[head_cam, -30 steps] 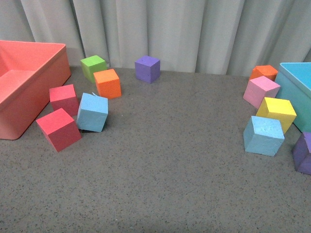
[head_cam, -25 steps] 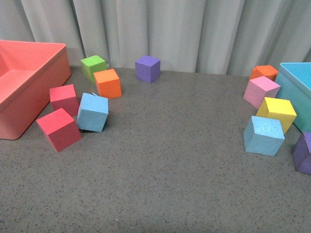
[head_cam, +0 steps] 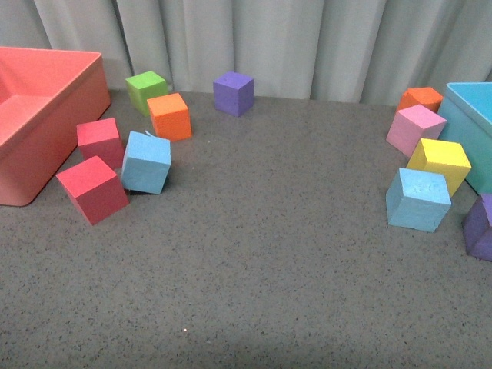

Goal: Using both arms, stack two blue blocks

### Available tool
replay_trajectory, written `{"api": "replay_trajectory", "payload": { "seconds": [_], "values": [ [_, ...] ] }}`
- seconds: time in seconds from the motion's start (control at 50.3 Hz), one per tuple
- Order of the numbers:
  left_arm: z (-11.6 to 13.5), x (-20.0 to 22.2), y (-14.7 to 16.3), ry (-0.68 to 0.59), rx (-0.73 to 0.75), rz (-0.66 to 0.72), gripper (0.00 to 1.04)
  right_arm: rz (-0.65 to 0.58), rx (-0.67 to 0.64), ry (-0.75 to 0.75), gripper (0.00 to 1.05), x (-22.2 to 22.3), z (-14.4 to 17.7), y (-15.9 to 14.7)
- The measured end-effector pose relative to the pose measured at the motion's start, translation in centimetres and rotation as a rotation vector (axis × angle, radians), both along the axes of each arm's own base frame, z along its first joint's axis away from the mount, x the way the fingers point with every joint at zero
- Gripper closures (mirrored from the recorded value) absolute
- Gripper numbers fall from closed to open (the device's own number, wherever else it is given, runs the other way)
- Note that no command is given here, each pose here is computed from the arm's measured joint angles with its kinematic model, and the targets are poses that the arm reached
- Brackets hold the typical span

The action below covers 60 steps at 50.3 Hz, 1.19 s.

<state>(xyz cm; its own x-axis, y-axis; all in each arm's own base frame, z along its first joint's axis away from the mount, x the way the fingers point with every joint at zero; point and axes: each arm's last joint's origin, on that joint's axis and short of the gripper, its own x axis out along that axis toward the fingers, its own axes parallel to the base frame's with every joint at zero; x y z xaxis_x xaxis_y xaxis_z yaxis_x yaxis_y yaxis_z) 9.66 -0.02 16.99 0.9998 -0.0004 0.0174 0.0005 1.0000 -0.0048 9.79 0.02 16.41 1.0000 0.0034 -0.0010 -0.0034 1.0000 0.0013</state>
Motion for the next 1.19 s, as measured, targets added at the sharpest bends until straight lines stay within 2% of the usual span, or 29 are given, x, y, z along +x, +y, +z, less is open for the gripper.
{"api": "replay_trajectory", "payload": {
  "seconds": [0.358, 0.417, 0.457, 0.557, 0.676, 0.755, 0.954, 1.093, 1.193],
  "values": [
    [0.0, 0.0, 0.0, 0.0, 0.0, 0.0, 0.07, -0.006, -0.005, 0.002, 0.1, 0.0, 0.0, 0.0],
    [0.0, 0.0, 0.0, 0.0, 0.0, 0.0, 0.07, -0.198, -0.128, 0.07, 0.1, 0.3, 0.1, 0.2],
    [0.0, 0.0, 0.0, 0.0, 0.0, 0.001, 0.07, -0.28, -0.211, 0.11, 0.1, 0.8, 0.2, 0.3],
    [0.0, 0.0, 0.0, 0.0, 0.0, 0.0, 0.07, -0.281, -0.235, 0.152, 0.1, 2.8, 1.0, 0.3],
    [0.0, 0.0, 0.0, 0.0, 0.0, 0.0, 0.07, -0.224, -0.164, 0.321, 0.1, 8.2, 1.8, 0.1],
    [0.0, 0.0, 0.0, 0.0, 0.0, 0.0, 0.07, -0.158, -0.112, 0.479, 0.1, 12.4, 1.1, 0.5],
    [0.0, 0.0, 0.0, 0.0, 0.0, 0.0, 0.07, -0.106, -0.015, 0.707, 0.1, 20.7, 0.0, 1.7],
    [0.0, 0.0, 0.0, 0.0, 0.0, 0.0, 0.07, -0.055, 0.072, 0.879, 0.1, 25.6, -1.3, 2.9],
    [0.0, 0.0, 0.0, 0.0, 0.0, 0.0, 0.07, -0.059, 0.082, 0.93, 0.1, 27.2, -2.0, 3.4]
  ]
}}
